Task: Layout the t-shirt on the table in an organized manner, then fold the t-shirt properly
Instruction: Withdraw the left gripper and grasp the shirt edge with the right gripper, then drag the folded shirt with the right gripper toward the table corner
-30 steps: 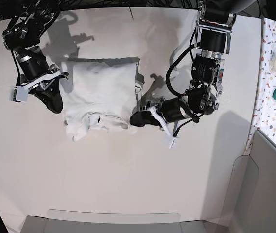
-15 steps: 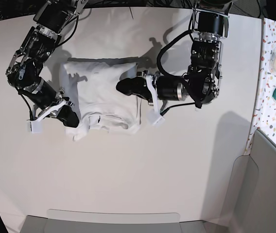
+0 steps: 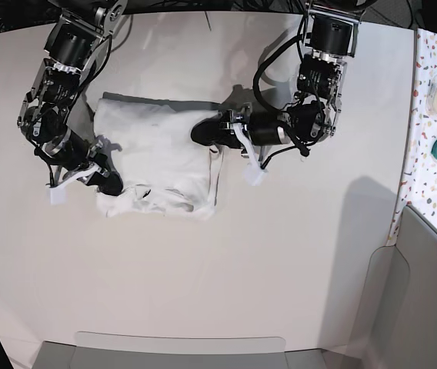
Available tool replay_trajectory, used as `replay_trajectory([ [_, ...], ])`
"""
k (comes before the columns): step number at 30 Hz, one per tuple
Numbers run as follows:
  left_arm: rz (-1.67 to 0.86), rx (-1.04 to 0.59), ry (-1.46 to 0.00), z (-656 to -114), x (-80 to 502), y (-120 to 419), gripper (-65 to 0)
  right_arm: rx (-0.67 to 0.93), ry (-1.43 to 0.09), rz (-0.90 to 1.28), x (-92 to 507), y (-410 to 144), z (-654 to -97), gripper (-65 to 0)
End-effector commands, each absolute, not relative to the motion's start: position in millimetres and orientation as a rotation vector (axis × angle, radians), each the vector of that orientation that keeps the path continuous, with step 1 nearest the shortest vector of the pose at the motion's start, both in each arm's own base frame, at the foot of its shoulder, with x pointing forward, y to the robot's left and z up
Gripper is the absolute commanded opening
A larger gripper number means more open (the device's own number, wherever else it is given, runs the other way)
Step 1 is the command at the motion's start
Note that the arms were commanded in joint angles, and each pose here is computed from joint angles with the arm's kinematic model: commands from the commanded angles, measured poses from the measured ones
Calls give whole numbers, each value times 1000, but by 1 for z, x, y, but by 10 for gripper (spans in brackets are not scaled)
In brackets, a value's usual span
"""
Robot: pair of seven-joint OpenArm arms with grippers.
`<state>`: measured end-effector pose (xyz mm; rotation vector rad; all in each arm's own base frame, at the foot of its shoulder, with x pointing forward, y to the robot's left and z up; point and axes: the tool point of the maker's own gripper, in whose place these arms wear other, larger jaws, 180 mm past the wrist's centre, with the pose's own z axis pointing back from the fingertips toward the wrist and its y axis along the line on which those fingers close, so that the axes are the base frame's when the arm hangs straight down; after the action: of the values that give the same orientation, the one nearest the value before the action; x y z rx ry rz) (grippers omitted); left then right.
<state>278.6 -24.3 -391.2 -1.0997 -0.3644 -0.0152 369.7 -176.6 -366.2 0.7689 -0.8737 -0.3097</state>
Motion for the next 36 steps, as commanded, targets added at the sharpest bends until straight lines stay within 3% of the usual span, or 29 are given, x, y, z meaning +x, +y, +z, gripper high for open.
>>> replay_trajectory([
  [1,-8,-1053,-323,-404,269,-16,-639,741,-928,-307,379,-192,-355,-650],
  [11,-28,-1064,-361,-392,269,-19,-639,682,-1014,-259,387,-215,-325,-650],
  [19,-88,-1081,-447,-363,264,-23,-641,583,-1276,-72,390,-212,-225,-650],
  [23,-59,-1080,-537,-348,266,-13,-642,676,-1381,-16,371,-188,-188,-650],
  [29,-66,-1027,-695,-318,276,17,-641,867,-1248,31,347,-120,-215,-650],
  [36,-27,-973,-756,-313,278,45,-641,757,-1021,68,323,-69,-287,-650],
])
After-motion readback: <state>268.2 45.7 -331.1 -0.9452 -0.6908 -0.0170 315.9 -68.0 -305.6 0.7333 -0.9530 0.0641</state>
